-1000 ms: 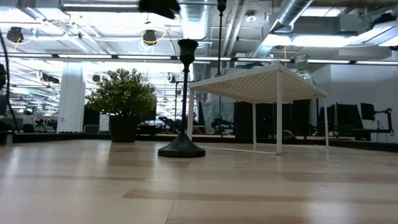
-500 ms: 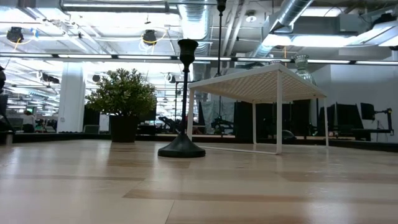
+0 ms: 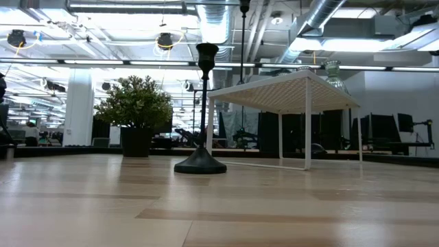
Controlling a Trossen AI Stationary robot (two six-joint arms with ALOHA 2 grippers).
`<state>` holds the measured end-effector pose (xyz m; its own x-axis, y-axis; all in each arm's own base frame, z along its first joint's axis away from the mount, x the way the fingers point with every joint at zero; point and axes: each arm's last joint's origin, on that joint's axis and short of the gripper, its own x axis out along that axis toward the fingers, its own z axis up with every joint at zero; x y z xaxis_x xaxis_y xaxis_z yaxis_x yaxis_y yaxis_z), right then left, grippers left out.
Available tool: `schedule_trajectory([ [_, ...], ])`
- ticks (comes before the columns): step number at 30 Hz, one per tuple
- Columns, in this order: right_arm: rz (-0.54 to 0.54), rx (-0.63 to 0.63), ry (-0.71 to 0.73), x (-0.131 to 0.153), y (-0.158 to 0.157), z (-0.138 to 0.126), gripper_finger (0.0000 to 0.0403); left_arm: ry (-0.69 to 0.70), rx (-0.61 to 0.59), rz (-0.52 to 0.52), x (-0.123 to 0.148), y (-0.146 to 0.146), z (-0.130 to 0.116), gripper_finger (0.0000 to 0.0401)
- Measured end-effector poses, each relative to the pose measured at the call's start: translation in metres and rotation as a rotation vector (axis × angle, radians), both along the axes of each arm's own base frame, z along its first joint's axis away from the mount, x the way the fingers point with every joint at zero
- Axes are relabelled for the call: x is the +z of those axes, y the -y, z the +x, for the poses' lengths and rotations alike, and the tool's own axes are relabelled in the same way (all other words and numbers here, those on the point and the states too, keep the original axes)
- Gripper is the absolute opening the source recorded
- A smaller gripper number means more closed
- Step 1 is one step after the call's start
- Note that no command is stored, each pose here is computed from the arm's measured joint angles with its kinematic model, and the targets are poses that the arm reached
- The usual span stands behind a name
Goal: Pick & Place candle stick holders
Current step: Put the left black candle holder on the shelf aligned with the other black candle holder
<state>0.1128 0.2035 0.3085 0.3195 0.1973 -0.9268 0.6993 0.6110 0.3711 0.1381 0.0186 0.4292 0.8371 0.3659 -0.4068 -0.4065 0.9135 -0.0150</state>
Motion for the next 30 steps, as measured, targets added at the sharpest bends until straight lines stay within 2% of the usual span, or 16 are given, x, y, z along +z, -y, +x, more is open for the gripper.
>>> schedule_trajectory([
  [4,-0.097,-0.011,0.069,-0.027,-0.027,0.006,0.0217,0.001,0.001,0.0,0.0,0.0,0.0,0.0201],
  [8,-0.225,-0.083,0.109,-0.056,-0.046,0.007,0.0217,0.004,0.003,0.0,0.0,0.0,0.0,0.02],
  [14,-0.313,-0.172,0.106,-0.095,-0.069,0.009,0.0217,0.01,0.003,0.001,0.001,0.0,0.0,0.02],
  [23,-0.549,-0.187,0.13,-0.137,-0.07,0.027,0.0217,0.018,0.003,0.001,0.002,0.0,0.0,0.02],
  [30,-0.623,-0.187,0.117,-0.145,-0.068,0.028,0.0217,0.032,0.004,0.002,0.003,0.0,0.001,0.02],
])
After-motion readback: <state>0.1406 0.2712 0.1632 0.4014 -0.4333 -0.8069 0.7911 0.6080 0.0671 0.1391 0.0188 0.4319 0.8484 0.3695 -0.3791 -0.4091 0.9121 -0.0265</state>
